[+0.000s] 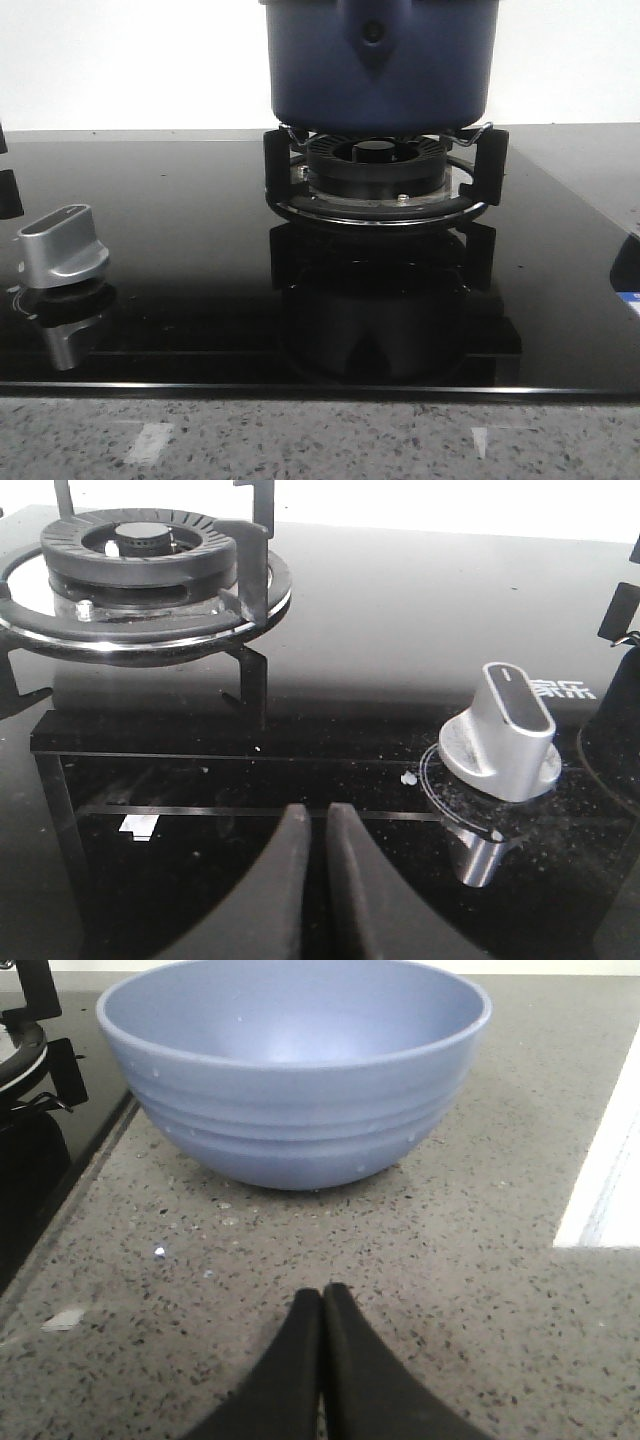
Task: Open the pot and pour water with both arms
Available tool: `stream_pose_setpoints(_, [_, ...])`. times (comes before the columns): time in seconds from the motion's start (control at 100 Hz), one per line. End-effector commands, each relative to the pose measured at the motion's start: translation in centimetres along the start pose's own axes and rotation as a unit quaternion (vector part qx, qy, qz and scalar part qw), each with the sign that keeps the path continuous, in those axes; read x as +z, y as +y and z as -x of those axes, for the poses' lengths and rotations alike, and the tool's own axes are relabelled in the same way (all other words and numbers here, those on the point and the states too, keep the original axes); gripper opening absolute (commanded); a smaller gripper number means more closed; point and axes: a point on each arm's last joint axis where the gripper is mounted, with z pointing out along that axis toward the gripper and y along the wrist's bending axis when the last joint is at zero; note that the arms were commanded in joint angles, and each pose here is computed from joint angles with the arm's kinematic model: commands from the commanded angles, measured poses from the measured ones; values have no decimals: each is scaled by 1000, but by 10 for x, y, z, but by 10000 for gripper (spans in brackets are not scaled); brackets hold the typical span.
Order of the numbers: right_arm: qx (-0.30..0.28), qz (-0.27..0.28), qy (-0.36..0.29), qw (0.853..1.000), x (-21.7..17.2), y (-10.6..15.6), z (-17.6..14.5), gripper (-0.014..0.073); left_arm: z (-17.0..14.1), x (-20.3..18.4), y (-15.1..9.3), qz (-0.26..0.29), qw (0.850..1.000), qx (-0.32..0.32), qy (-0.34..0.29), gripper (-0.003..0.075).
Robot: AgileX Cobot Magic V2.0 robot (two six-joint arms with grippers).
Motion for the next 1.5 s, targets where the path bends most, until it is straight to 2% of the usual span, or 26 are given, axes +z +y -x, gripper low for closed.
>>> stream_pose_setpoints(0.0, [-4,-3,-17,1000,2,0,-4,-68,-4,1,0,-1,1000,-11,-23,-20])
stream_pose_setpoints(0.84, [-4,-2,-23,1000,2,0,-2,-68,-4,1,0,-1,1000,-11,-23,-20])
stream_pose_setpoints(0.96, [-15,-4,-46,999,1,0,2,-68,-4,1,0,-1,1000,-11,-23,-20])
stream_pose_setpoints(1.04, [-14,0,-93,996,0,1,10,-68,-4,1,0,-2,1000,-13,-24,-20])
stream_pose_setpoints(1.17, [50,17,-195,979,-5,2,28,-68,-1,1,-4,-27,994,-99,-37,-20])
stream_pose_setpoints(1.27, [129,22,-249,959,-10,-1,37,-68,8,0,-3,-30,986,-141,-90,-20])
stream_pose_setpoints(1.37, [242,28,-264,933,-11,-6,39,-68,15,-2,-2,-45,960,-246,-124,-20])
stream_pose_setpoints(1.44, [294,31,-258,920,-11,-8,38,-68,16,-2,-2,-55,942,-306,-128,-20])
stream_pose_setpoints(1.49, [317,32,-253,913,-10,-9,37,-68,17,-2,-2,-59,934,-329,-127,-20])
